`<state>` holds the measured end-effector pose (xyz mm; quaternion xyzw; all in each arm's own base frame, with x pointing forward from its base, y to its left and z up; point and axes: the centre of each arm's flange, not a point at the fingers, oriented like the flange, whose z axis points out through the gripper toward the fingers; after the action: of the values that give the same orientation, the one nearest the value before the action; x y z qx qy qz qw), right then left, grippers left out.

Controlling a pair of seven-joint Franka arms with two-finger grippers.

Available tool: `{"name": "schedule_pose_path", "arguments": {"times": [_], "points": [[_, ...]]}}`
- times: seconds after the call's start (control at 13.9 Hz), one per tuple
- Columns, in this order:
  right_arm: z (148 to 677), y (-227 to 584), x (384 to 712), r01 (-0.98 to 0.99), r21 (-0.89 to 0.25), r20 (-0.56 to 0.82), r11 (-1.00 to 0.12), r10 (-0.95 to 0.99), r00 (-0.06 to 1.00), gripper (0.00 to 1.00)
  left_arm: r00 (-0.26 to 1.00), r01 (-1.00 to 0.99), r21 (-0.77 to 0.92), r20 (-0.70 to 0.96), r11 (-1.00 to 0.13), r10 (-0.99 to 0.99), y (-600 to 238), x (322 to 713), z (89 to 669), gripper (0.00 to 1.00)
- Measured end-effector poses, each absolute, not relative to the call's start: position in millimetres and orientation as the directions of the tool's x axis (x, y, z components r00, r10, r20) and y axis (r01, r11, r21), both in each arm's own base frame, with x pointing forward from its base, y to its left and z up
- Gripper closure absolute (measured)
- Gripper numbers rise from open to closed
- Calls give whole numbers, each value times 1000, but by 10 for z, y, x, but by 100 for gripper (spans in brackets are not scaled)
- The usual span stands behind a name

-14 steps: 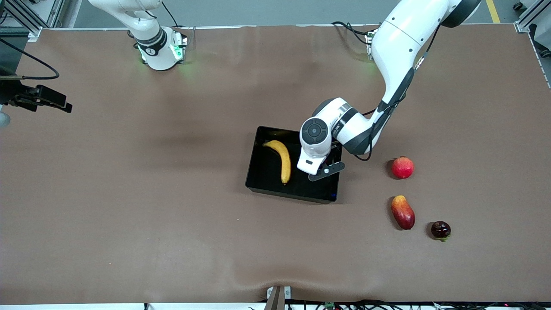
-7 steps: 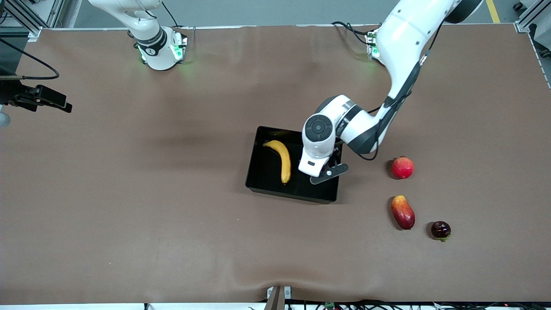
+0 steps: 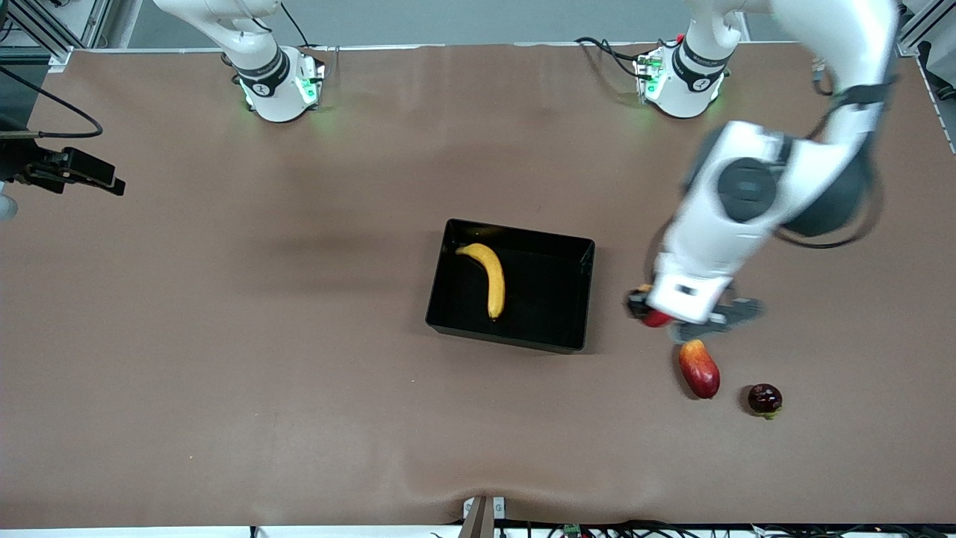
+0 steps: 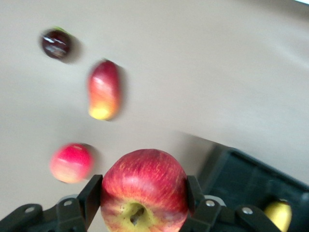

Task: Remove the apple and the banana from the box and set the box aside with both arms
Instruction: 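Lift the apple out and carry it beside the mango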

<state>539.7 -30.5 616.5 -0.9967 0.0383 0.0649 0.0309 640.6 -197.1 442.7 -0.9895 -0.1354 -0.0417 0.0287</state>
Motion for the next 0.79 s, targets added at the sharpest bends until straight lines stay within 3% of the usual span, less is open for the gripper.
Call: {"name": "schedule_pose_path", "arguments": {"times": [0.43, 0.79], "points": [[6165, -297, 5397, -79, -57, -132, -995, -71, 989, 0, 974, 226, -92, -16, -970, 228, -457, 6598, 4046, 26], [6159, -252, 5401, -71, -57, -133, -996, -62, 989, 0, 963, 247, -77, -92, -966, 254, 410, 6576, 3315, 26]]}}
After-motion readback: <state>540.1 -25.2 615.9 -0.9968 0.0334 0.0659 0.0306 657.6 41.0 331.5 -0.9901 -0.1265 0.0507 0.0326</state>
